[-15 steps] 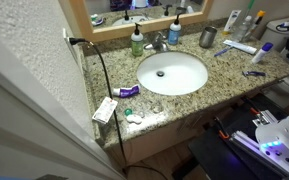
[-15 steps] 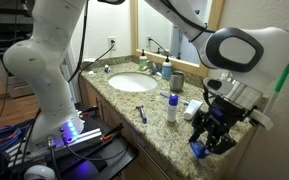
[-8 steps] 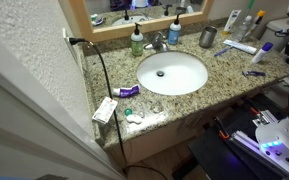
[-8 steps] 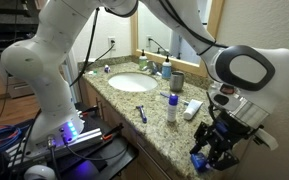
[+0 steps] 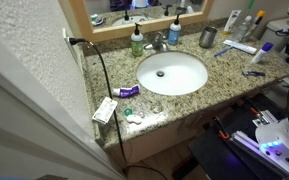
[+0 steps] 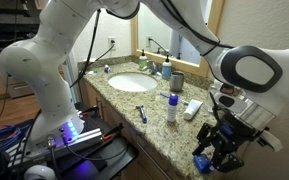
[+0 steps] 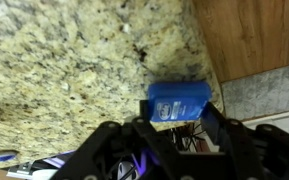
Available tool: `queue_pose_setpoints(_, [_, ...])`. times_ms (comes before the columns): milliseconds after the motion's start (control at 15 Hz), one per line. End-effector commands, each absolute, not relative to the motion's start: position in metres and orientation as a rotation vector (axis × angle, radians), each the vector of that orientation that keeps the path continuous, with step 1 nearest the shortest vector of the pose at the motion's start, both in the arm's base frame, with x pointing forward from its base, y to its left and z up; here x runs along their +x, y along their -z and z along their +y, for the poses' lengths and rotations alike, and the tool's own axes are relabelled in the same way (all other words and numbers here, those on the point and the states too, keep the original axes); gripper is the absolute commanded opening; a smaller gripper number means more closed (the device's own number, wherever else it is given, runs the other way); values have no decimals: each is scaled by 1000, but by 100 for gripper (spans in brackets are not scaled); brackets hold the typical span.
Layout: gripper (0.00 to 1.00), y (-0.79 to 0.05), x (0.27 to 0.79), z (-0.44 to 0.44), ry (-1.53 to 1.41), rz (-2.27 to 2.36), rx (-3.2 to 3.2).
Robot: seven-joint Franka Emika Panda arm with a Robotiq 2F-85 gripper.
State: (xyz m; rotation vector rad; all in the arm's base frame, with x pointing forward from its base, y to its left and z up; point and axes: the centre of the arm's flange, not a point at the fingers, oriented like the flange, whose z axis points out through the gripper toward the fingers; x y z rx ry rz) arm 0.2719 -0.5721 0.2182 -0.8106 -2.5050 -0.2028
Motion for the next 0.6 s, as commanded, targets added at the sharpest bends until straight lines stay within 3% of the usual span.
queue_pose_setpoints(0, [30, -205, 264, -584, 282, -2494, -704])
queue_pose_setpoints(333, [30, -202, 261, -589, 341, -2527, -616])
queue_pose_setpoints(400, [80, -203, 263, -585, 352, -2533, -598])
queue_pose_setpoints(533, [87, -202, 263, -586, 386, -2550, -563])
